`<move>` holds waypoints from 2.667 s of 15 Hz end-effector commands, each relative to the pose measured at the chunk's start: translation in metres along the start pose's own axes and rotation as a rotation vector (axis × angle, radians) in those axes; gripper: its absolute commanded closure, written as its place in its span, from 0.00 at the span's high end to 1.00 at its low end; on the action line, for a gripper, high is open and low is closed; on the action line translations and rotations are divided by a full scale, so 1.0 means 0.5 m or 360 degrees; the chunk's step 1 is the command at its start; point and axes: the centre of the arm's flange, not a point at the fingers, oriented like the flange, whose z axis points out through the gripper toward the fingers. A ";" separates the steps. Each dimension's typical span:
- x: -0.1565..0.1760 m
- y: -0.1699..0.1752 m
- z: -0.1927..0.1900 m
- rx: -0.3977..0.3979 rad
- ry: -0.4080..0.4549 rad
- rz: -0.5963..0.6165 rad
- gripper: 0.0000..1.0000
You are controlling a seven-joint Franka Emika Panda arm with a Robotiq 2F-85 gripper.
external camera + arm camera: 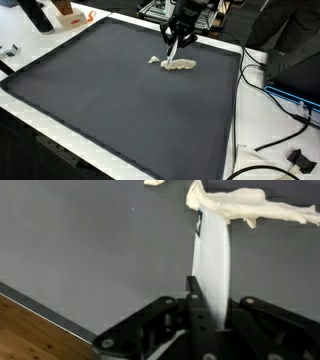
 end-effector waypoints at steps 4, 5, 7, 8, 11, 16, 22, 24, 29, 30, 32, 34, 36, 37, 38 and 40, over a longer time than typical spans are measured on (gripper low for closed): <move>-0.055 0.045 -0.010 0.0543 0.0123 -0.0075 0.01; -0.060 0.043 -0.008 0.0617 0.0134 -0.0085 0.01; -0.062 0.036 -0.005 0.0762 0.0137 -0.0093 0.01; -0.062 0.036 -0.005 0.0829 0.0145 -0.0085 0.01; -0.061 0.049 -0.009 0.0994 0.0157 -0.0047 0.01; -0.071 0.096 0.013 0.1207 0.0002 0.0116 0.01; -0.102 0.139 0.047 0.1341 -0.0213 0.0259 0.01; -0.109 0.144 0.061 0.1391 -0.0256 0.0270 0.01; -0.120 0.149 0.087 0.1513 -0.0267 0.0296 0.01; -0.122 0.150 0.092 0.1536 -0.0266 0.0305 0.01; -0.126 0.152 0.102 0.1569 -0.0261 0.0319 0.01; -0.131 0.156 0.113 0.1588 -0.0263 0.0353 0.01; -0.137 0.162 0.124 0.1589 -0.0296 0.0423 0.01; -0.140 0.165 0.128 0.1585 -0.0304 0.0456 0.01; -0.144 0.169 0.133 0.1588 -0.0311 0.0486 0.01; -0.152 0.178 0.140 0.1590 -0.0310 0.0534 0.01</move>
